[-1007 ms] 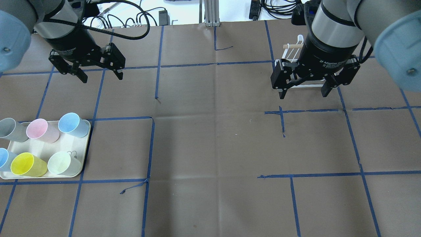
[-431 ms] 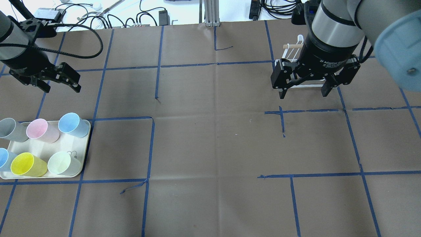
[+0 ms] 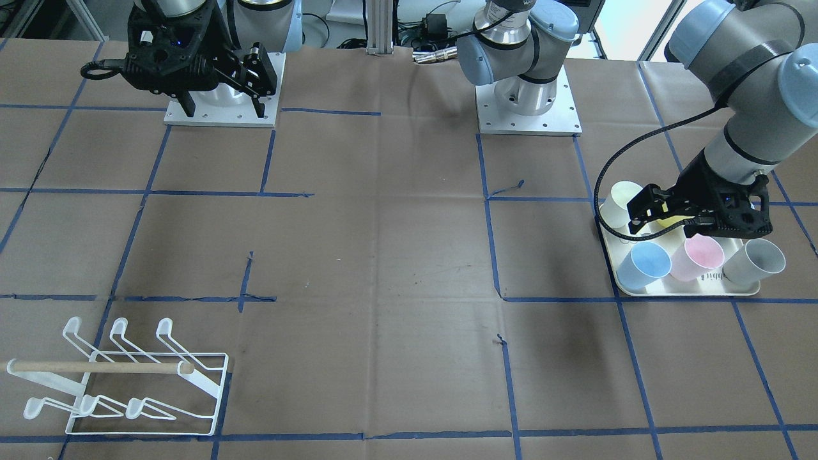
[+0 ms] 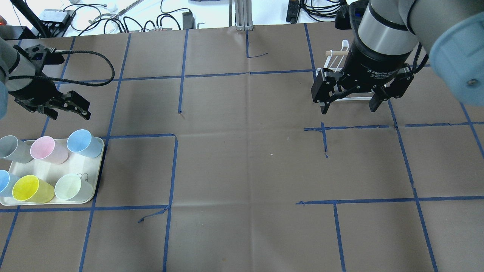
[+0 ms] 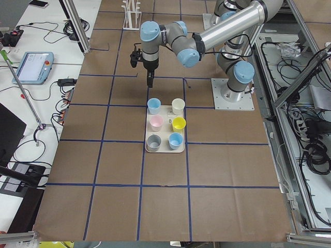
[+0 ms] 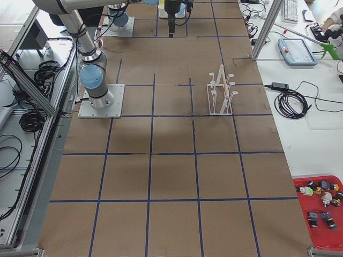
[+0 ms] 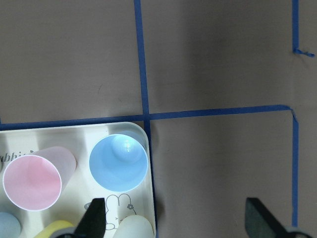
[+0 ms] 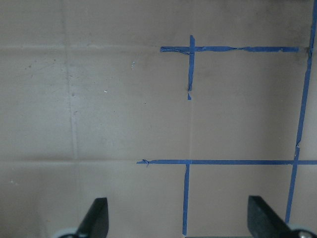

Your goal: Transfer IKEA cup to right arm and place on rack

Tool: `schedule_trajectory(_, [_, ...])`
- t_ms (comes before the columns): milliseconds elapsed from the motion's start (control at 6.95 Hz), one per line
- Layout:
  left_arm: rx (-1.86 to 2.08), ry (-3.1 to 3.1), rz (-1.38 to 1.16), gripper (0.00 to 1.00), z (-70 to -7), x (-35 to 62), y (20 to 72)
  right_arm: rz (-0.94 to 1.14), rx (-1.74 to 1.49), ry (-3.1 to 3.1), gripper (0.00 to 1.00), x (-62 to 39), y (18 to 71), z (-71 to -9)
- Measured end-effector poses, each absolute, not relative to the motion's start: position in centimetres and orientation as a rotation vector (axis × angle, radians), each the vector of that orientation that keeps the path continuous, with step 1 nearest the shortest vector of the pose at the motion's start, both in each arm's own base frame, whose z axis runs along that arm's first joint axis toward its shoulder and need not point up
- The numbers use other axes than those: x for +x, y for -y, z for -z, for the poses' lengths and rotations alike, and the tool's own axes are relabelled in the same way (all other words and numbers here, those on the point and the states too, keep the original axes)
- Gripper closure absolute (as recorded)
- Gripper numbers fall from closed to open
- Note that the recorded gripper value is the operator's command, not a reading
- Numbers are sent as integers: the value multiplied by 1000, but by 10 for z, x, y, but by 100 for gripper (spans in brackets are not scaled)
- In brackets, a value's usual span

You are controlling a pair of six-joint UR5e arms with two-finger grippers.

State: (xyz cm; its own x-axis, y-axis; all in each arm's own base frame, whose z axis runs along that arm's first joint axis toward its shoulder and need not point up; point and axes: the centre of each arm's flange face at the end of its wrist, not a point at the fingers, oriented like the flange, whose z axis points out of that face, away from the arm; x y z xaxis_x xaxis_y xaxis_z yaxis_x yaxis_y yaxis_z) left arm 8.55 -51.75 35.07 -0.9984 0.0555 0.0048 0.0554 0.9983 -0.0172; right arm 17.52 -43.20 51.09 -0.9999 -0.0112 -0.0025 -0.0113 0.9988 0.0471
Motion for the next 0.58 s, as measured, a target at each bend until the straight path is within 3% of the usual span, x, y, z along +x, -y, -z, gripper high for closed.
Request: schedule_trajectory(575, [-16, 3119, 32, 0, -255, 88, 519, -81, -20, -3139, 0, 175, 432, -509])
